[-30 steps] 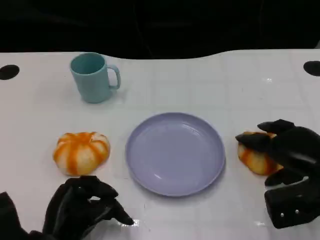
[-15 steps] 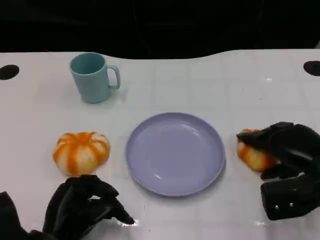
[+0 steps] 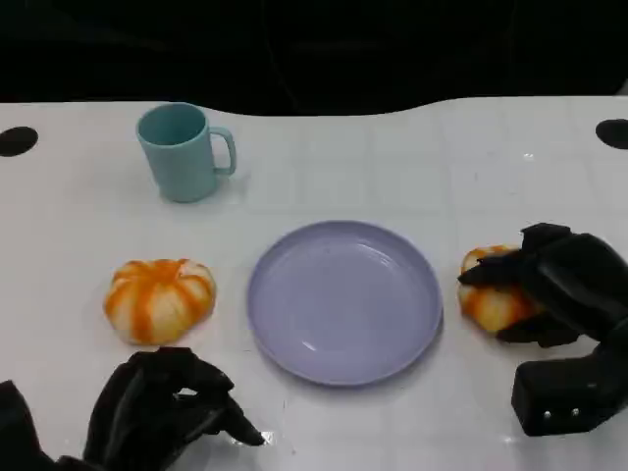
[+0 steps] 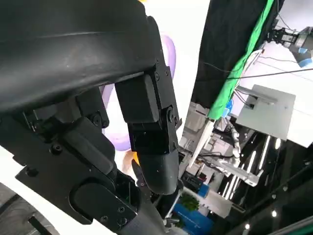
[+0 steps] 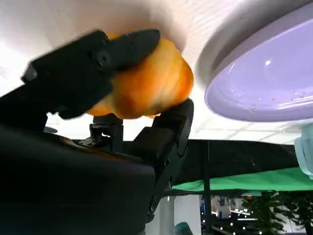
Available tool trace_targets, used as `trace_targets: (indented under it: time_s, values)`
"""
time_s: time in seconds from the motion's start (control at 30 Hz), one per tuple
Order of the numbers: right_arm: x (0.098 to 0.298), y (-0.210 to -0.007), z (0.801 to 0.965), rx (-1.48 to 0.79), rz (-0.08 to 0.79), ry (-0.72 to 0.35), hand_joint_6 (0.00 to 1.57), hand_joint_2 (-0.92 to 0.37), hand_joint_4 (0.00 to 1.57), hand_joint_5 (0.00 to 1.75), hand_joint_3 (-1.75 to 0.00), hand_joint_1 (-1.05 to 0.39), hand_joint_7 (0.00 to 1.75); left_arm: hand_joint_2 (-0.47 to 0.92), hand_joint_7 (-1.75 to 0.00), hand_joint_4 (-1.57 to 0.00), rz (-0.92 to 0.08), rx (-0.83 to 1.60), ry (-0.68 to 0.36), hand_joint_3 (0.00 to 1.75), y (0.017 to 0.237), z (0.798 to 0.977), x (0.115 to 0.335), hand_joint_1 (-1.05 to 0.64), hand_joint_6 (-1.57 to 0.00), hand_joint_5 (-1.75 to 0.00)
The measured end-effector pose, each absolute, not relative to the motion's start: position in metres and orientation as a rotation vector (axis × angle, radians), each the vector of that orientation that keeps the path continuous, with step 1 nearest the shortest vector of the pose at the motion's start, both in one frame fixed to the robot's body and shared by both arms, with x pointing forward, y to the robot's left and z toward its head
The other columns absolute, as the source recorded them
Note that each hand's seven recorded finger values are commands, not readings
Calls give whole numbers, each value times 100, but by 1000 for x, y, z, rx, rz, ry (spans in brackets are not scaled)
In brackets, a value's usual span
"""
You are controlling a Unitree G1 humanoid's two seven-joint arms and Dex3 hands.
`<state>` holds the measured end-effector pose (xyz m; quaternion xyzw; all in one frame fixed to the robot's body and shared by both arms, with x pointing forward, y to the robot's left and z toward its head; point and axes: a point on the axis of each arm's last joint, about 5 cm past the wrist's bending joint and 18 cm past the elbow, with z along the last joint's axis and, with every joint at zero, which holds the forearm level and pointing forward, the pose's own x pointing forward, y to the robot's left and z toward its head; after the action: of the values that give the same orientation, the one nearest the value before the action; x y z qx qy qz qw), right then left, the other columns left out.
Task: Grasp the bread from the table and place it into the plate.
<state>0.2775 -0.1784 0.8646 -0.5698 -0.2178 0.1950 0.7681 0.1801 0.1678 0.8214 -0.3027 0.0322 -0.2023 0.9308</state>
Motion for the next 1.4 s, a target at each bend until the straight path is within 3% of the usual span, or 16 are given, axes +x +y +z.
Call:
trace_targets:
  time_s: [0.13, 0.37, 0.53, 0.9, 1.2, 1.4]
  values:
    - [278, -178, 865, -1227, 400, -492, 78, -40, 93, 175, -102, -9, 160, 56, -24, -157, -413, -620, 66, 0, 168, 821, 180, -102, -157, -51]
    - [280, -174, 873, -1142, 328, -586, 88, -27, 95, 175, -119, 0, 142, 56, -24, -157, -408, -618, 69, 0, 167, 822, 180, -103, -157, -52]
    - [284, -166, 888, -1026, 294, -679, 85, -21, 97, 175, -129, 8, 151, 56, -23, -157, -408, -619, 70, 0, 168, 822, 180, -101, -157, -51]
    - [278, -129, 908, -845, 444, -761, 93, -13, 102, 175, -141, 14, 144, 56, -24, -157, -411, -620, 73, 0, 167, 822, 179, -103, -157, -52]
    - [280, -102, 907, -808, 516, -752, 94, -13, 103, 175, -143, 6, 140, 56, -24, -157, -414, -614, 77, 0, 167, 822, 179, -103, -157, -52]
    - [283, -84, 902, -824, 548, -721, 86, -18, 102, 175, -136, 9, 162, 56, -25, -157, -410, -610, 82, 0, 165, 822, 180, -104, -157, -52]
